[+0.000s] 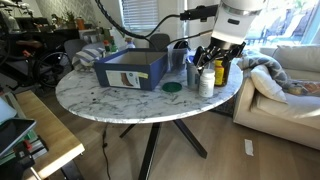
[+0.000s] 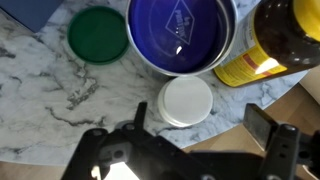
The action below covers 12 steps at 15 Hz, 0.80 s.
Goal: Pick up the white medicine bottle and place it inside the shoe box
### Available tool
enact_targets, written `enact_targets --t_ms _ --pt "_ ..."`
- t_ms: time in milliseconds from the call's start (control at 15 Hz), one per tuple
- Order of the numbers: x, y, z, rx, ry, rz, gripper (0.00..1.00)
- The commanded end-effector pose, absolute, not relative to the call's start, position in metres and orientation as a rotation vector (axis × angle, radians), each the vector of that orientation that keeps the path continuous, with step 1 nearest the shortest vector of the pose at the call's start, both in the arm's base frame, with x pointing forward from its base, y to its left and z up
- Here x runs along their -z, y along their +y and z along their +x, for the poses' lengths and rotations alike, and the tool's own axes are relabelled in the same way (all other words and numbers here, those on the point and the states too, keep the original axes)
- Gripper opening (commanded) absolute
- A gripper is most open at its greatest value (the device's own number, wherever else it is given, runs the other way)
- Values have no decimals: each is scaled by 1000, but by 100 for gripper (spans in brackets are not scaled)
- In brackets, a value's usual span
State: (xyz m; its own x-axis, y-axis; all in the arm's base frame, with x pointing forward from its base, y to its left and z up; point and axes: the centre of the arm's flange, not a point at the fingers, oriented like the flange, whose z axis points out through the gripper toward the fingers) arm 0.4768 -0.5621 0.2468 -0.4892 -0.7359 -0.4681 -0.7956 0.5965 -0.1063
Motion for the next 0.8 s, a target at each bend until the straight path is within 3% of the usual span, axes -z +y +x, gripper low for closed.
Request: enact_targets --t_ms 0,200,400,733 --pt "-232 -574 489 -197 2381 -1193 82" --pt "-225 -574 494 -216 2387 -1194 53" --pt "-221 -571 496 -229 2387 -1206 31" --pt "-253 -551 463 -194 2477 -1271 27"
